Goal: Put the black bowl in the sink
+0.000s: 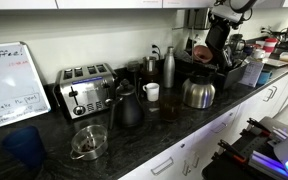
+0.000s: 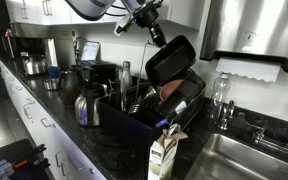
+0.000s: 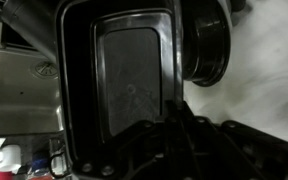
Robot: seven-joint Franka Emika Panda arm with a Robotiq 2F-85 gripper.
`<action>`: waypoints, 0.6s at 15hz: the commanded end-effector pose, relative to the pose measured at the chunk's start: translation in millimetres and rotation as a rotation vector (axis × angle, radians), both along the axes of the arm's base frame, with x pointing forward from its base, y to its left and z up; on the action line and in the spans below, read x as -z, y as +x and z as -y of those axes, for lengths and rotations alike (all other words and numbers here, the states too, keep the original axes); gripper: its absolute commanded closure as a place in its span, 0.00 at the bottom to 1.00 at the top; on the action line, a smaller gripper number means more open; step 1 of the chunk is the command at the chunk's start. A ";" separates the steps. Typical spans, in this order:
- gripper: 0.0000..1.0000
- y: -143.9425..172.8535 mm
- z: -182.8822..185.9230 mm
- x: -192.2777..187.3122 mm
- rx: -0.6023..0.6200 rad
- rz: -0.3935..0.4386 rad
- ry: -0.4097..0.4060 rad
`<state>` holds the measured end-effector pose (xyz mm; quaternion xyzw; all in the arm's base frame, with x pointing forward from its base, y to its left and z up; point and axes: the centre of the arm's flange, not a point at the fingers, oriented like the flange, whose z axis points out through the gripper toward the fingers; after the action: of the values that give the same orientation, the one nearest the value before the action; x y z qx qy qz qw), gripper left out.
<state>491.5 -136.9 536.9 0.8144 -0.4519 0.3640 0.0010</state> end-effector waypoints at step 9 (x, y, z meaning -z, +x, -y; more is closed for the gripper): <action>0.98 -44.0 69.1 -20.7 0.311 0.105 -0.190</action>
<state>452.7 -193.3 560.4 0.7224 -0.5291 0.4350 0.0948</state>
